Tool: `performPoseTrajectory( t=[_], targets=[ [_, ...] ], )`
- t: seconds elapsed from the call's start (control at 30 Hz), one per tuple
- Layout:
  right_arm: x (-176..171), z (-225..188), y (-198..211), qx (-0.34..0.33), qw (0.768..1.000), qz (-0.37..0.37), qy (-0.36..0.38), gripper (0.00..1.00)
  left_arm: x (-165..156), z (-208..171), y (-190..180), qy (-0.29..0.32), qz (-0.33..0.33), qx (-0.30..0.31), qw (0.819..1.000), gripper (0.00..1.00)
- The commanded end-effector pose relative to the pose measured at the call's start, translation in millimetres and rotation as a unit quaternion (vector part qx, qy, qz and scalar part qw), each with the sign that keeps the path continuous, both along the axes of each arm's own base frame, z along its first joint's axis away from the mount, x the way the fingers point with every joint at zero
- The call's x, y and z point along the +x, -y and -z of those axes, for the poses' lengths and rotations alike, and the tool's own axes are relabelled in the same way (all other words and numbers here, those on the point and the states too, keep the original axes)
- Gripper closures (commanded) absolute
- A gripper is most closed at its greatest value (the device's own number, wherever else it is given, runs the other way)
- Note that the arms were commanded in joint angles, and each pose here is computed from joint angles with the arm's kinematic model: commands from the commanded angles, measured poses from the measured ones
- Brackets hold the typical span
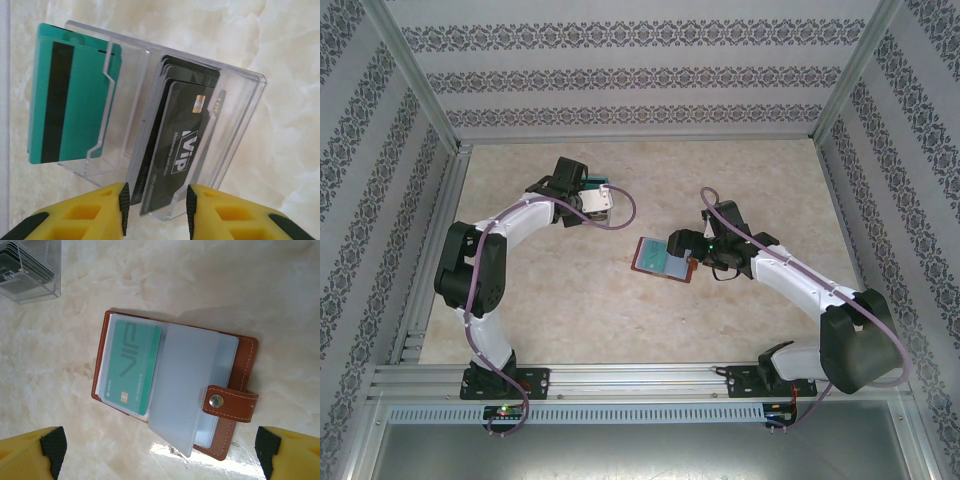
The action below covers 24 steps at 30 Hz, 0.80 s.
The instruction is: Take the credit cards out of the card holder
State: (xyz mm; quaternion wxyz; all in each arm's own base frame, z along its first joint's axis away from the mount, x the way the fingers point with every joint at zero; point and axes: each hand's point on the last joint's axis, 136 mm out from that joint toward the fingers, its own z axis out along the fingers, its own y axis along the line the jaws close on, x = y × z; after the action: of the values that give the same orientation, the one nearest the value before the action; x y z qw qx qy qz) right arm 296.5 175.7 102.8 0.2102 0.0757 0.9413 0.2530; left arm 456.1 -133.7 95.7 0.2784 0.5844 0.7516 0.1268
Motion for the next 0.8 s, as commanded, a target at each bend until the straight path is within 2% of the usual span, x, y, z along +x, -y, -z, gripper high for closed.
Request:
performPoseTrajectory(
  t=[0.0,0.13,0.23,0.37,0.43,0.47,0.53,0.57,0.6,0.67,0.73,0.77],
  targets=[
    [8.3,-8.9,-3.2,0.015,1.000,0.004,0.008,0.02,18.5,-20.0,-1.5,0.029,-0.025,-0.022,0.999,0.62],
    [8.8,-10.1,-4.1,0.017,1.000,0.004,0.009,0.02,20.7,-26.4,-1.0,0.034,-0.039,-0.037,0.998,0.61],
    [8.6,-11.1,-3.8,0.017,1.000,0.003,0.010,0.02,18.5,-38.3,0.5,0.040,-0.058,-0.062,0.996,0.55],
    [8.7,-12.7,-2.7,0.013,1.000,0.003,0.013,0.02,18.0,-69.2,-0.9,0.054,-0.125,-0.129,0.982,0.48],
    [9.5,-14.0,-2.8,0.012,1.000,0.002,0.014,0.02,16.3,-87.1,-3.9,0.058,-0.171,-0.171,0.969,0.43],
    [9.5,-14.2,-2.6,0.009,1.000,0.001,0.014,0.02,13.2,-97.0,-4.9,0.057,-0.191,-0.194,0.961,0.36],
    [9.7,-15.4,-1.8,0.004,1.000,0.003,0.017,0.02,5.7,-113.2,-6.6,0.060,-0.220,-0.231,0.946,0.33],
    [9.6,-15.3,-1.4,0.002,1.000,0.003,0.018,0.02,1.4,-120.6,-8.1,0.063,-0.239,-0.251,0.936,0.25],
    [9.5,-15.2,-1.0,-0.002,1.000,0.003,0.019,0.02,-3.4,-126.8,-10.6,0.063,-0.256,-0.268,0.927,0.11],
    [8.9,-14.5,-1.1,-0.007,1.000,0.001,0.019,0.02,-11.6,-139.0,-17.2,0.071,-0.290,-0.297,0.907,0.02],
    [8.0,-13.0,-1.3,-0.012,1.000,-0.001,0.018,0.02,-20.7,-149.7,-24.7,0.076,-0.321,-0.326,0.886,0.01],
    [7.2,-11.8,-1.5,-0.016,1.000,-0.002,0.017,0.02,-25.1,-155.7,-30.5,0.084,-0.344,-0.344,0.870,0.01]
  ],
)
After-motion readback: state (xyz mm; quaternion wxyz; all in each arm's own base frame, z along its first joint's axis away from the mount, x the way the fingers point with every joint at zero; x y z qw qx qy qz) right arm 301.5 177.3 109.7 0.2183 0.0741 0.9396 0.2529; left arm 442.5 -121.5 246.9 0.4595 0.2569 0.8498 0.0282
